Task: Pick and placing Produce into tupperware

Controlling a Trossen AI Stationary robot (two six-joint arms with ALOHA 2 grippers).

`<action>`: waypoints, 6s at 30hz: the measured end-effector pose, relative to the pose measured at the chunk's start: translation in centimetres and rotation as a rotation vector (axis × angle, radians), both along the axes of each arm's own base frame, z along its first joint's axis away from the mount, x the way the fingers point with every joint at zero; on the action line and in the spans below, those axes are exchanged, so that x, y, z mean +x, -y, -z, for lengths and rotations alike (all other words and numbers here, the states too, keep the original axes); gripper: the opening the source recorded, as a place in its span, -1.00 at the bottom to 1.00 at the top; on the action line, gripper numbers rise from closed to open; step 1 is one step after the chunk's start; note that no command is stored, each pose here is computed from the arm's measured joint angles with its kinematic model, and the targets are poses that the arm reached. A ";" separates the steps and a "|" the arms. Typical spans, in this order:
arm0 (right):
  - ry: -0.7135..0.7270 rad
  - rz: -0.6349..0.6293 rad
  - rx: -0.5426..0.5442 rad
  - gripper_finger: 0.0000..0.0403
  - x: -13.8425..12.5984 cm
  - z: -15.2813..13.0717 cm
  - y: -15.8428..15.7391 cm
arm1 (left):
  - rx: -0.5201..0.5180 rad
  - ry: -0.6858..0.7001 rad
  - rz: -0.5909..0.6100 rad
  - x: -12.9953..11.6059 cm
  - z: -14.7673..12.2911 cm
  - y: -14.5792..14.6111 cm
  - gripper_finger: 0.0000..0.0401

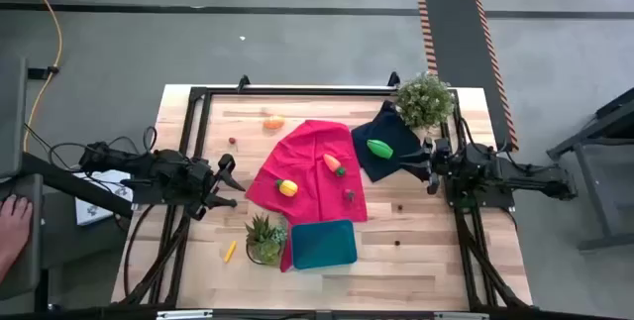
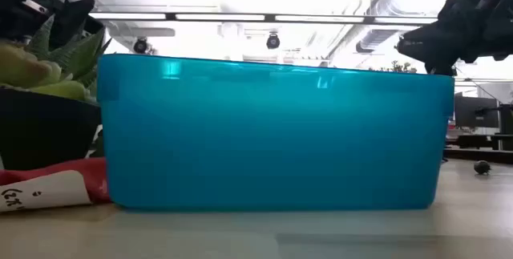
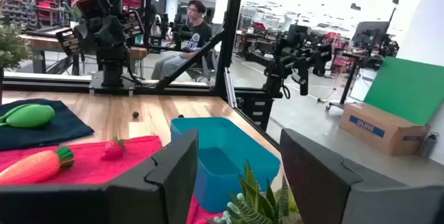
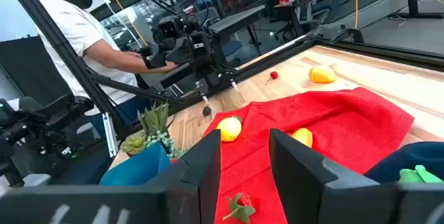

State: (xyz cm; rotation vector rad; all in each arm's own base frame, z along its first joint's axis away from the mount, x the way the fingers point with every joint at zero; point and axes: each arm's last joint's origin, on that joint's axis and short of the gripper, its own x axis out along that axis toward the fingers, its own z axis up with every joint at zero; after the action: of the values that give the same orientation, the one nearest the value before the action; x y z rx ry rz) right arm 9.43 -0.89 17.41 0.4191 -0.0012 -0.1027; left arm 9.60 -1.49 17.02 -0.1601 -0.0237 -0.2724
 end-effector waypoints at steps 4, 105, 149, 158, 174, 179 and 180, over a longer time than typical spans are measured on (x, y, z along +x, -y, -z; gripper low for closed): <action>0.000 0.000 0.000 -0.43 0.0 0.0 0.0 | 0.000 0.000 0.000 0.0 0.0 0.0 -0.04; 0.073 0.004 0.694 -0.43 0.0 -0.1 0.0 | -0.160 -0.027 -0.018 0.0 -0.1 -0.1 -0.04; -0.236 0.078 0.654 -0.99 2.8 -11.0 -1.6 | -0.128 -0.026 -0.020 0.0 -0.1 -0.1 -0.04; -0.511 0.095 0.795 -0.98 6.5 -8.6 -3.8 | -0.128 -0.025 -0.021 0.0 -0.1 -0.1 -0.04; -0.776 0.258 0.962 -0.98 8.7 -4.6 -6.6 | -0.128 -0.026 -0.021 0.0 -0.1 -0.1 -0.04; -0.829 0.309 0.979 -0.98 8.6 -3.9 -7.0 | -0.128 -0.027 -0.021 0.0 -0.1 -0.1 -0.04; -0.832 0.316 0.987 -0.98 8.6 -3.8 -7.1 | -0.128 -0.026 -0.021 0.0 -0.1 -0.1 -0.04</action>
State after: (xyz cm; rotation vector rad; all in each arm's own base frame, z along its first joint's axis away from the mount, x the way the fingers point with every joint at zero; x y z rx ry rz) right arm 18.08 6.17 21.20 1.3344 0.8341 -0.5953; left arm 9.61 -1.41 17.10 -0.2908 -0.0171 -0.2482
